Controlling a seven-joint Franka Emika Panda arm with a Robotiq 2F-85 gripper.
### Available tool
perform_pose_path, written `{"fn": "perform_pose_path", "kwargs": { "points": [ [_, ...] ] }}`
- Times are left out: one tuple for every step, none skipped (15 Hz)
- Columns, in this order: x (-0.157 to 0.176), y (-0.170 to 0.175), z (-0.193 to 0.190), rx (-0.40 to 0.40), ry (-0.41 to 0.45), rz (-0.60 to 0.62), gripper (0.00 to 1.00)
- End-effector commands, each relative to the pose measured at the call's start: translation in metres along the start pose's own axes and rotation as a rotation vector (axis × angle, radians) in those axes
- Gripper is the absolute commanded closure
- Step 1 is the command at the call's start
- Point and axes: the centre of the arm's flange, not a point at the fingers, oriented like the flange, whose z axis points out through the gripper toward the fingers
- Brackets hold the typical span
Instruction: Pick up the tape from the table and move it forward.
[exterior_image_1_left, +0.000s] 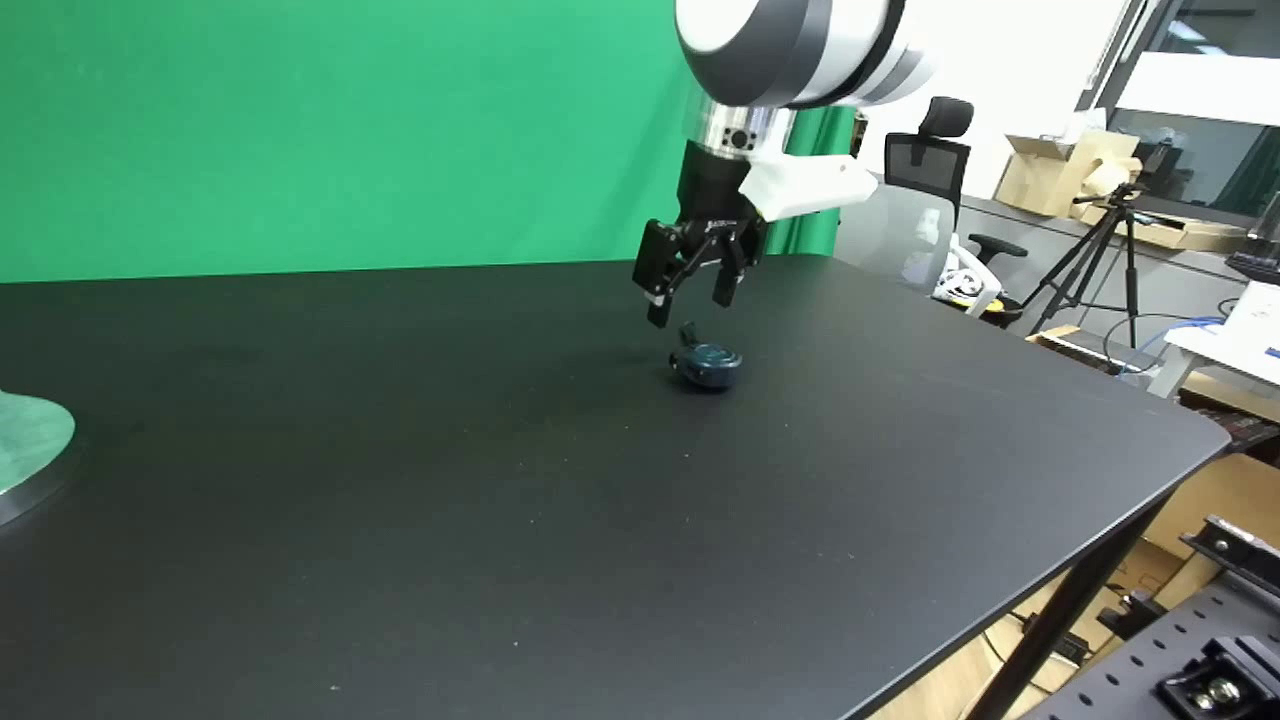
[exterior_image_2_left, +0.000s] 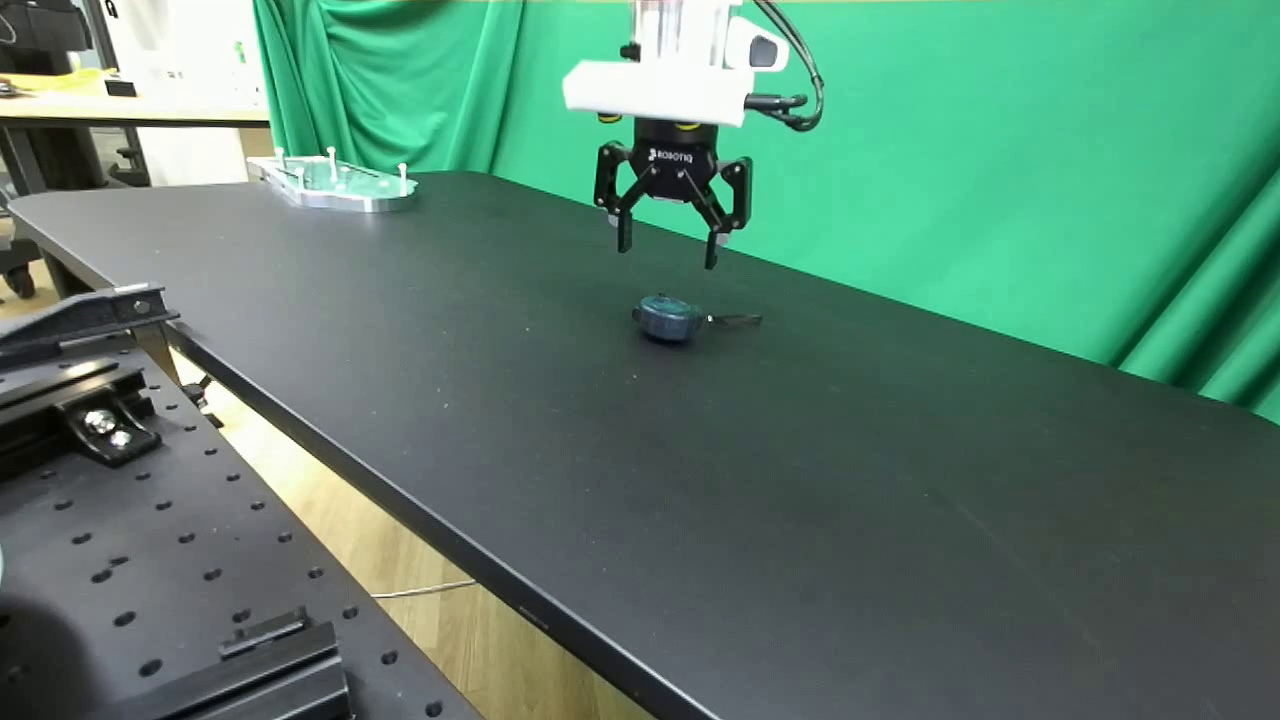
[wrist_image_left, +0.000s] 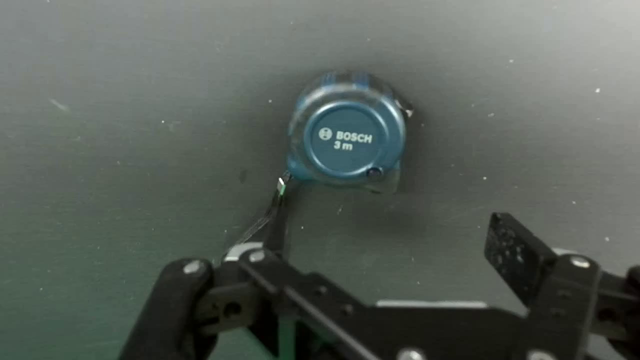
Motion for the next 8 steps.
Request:
{"fn": "perform_pose_path", "kwargs": {
  "points": [
    [-0.018, -0.005, -0.046, 0.037, 0.003, 0.038, 0.0],
    [-0.022, -0.007, -0.053, 0.048, -0.002, 0.04, 0.0],
    [-0.026, -0.008, -0.06, 0.053, -0.001, 0.045, 0.0],
    [-0.029, -0.008, -0.067, 0.058, 0.0, 0.047, 0.0],
    [-0.032, -0.008, -0.073, 0.058, 0.0, 0.049, 0.0],
    [-0.035, -0.006, -0.079, 0.051, 0.01, 0.06, 0.0],
    [-0.037, -0.004, -0.083, 0.046, 0.015, 0.072, 0.0],
    [-0.039, -0.002, -0.087, 0.043, 0.019, 0.081, 0.0]
  ]
}}
